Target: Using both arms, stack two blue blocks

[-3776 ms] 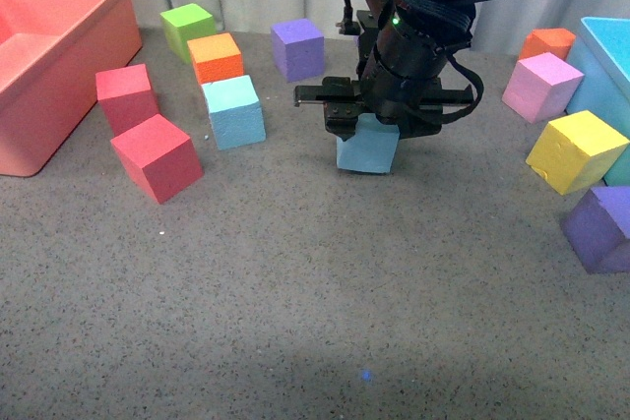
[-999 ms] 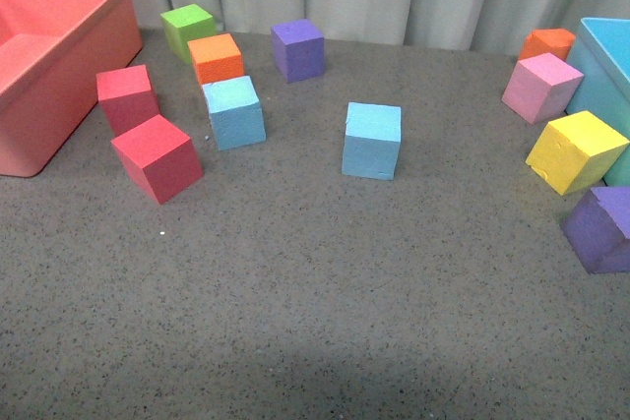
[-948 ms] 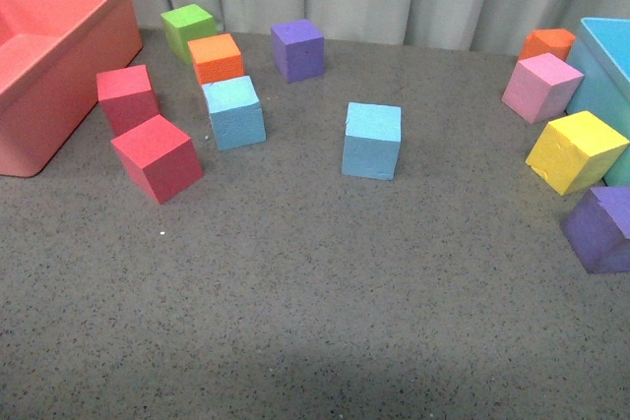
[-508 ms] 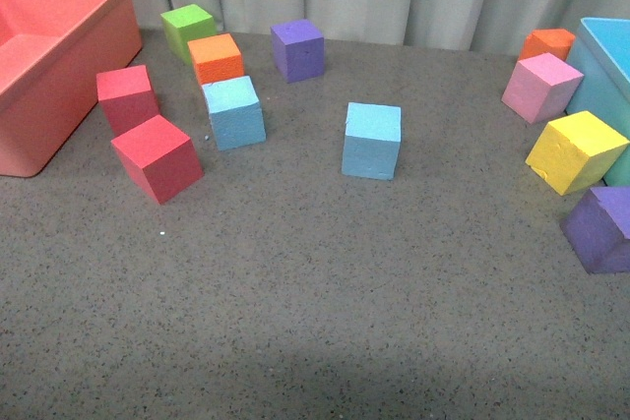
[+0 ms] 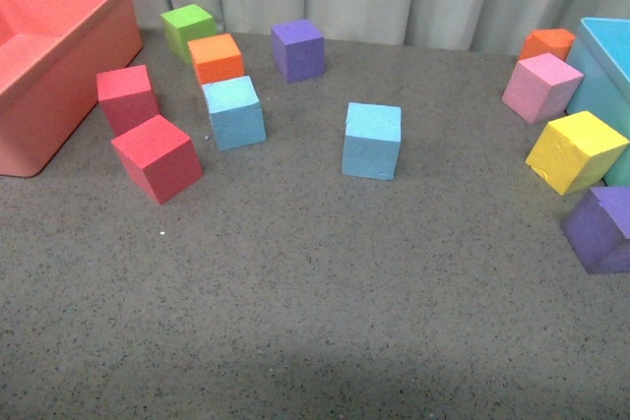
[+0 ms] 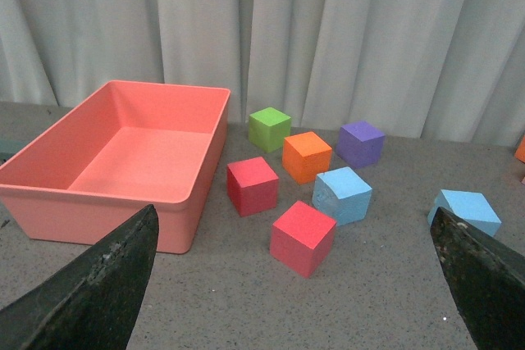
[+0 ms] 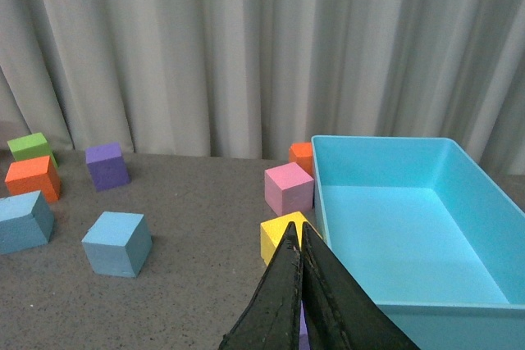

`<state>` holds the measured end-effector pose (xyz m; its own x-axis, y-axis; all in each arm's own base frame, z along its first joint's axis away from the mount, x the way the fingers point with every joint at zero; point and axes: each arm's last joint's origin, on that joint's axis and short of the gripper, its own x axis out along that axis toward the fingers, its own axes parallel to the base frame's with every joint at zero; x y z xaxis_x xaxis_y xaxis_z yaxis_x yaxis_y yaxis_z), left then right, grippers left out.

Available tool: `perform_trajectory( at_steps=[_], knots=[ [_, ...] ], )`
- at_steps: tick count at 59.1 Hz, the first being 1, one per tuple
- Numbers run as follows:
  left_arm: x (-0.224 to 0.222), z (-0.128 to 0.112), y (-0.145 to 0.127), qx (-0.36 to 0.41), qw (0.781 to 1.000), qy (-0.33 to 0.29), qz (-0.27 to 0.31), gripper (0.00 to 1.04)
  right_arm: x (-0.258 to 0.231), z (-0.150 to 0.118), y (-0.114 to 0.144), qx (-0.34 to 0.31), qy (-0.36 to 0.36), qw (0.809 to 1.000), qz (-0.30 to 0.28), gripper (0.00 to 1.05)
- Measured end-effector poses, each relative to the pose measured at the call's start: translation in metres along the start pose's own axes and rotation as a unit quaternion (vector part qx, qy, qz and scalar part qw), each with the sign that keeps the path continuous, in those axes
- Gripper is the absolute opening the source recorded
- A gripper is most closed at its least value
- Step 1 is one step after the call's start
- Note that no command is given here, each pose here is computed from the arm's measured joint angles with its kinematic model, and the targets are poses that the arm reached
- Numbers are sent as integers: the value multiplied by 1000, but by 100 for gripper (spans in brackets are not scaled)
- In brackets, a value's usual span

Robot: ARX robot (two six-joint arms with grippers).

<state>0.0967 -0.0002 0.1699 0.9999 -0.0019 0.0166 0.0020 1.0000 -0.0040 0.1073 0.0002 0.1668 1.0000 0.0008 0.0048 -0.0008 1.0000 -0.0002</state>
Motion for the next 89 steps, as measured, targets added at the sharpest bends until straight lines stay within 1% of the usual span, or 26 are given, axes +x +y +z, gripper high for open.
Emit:
perform_trajectory(
  at_steps=[5, 9, 19, 21, 23, 26, 28, 31, 33, 34, 39, 40, 45, 46, 52, 54, 59, 61, 68, 76, 79, 81, 89],
  knots=[
    [0, 0, 0, 0, 1000, 0, 0, 98, -7, -4, 0, 0, 17, 1000, 2, 1],
    [0, 0, 0, 0, 1000, 0, 0, 98, -9, -2, 0, 0, 1, 1000, 2, 1],
    [0, 0, 0, 0, 1000, 0, 0, 98, -9, -3, 0, 0, 3, 1000, 2, 1],
    [0, 0, 0, 0, 1000, 0, 0, 98, -9, -3, 0, 0, 3, 1000, 2, 3],
    [0, 0, 0, 0, 1000, 0, 0, 98, -9, -3, 0, 0, 3, 1000, 2, 10],
    [0, 0, 0, 0, 1000, 0, 0, 98, -9, -2, 0, 0, 2, 1000, 2, 17],
    [0, 0, 0, 0, 1000, 0, 0, 98, -9, -2, 0, 0, 2, 1000, 2, 26],
    [0, 0, 0, 0, 1000, 0, 0, 98, -9, -3, 0, 0, 2, 1000, 2, 33],
    [0, 0, 0, 0, 1000, 0, 0, 98, -9, -2, 0, 0, 2, 1000, 2, 40],
    [0, 0, 0, 0, 1000, 0, 0, 98, -9, -3, 0, 0, 2, 1000, 2, 42],
    [0, 0, 0, 0, 1000, 0, 0, 98, -9, -3, 0, 0, 2, 1000, 2, 58],
    [0, 0, 0, 0, 1000, 0, 0, 98, -9, -3, 0, 0, 2, 1000, 2, 59],
    [0, 0, 0, 0, 1000, 0, 0, 98, -9, -3, 0, 0, 2, 1000, 2, 75],
    [0, 0, 0, 0, 1000, 0, 0, 98, -9, -2, 0, 0, 2, 1000, 2, 77],
    [0, 0, 0, 0, 1000, 0, 0, 98, -9, -3, 0, 1, 2, 1000, 2, 97],
    [0, 0, 0, 0, 1000, 1, 2, 98, -9, -3, 0, 0, 2, 1000, 2, 95],
    [5, -5, 0, -28, 996, 69, 47, 98, -9, -3, 0, 0, 2, 1000, 2, 95],
    [9, -7, -1, -40, 994, 85, 49, 98, -10, -2, 0, 0, 2, 1000, 1, 95],
    [33, -2, -3, -70, 991, 111, 39, 98, -10, -2, 0, 0, 2, 1000, 2, 95],
    [81, 14, -13, -100, 986, 134, -2, 98, -10, -2, 0, 0, 2, 1000, 2, 95],
    [103, 16, -19, -105, 982, 158, -19, 98, -10, -2, 0, 0, 2, 1000, 2, 95],
    [120, 14, -24, -110, 976, 188, -29, 98, -10, -2, 0, 0, 2, 1000, 2, 95],
    [169, 1, -39, -104, 957, 268, -37, 98, -10, -2, 0, 0, 2, 1000, 2, 95]
  ],
)
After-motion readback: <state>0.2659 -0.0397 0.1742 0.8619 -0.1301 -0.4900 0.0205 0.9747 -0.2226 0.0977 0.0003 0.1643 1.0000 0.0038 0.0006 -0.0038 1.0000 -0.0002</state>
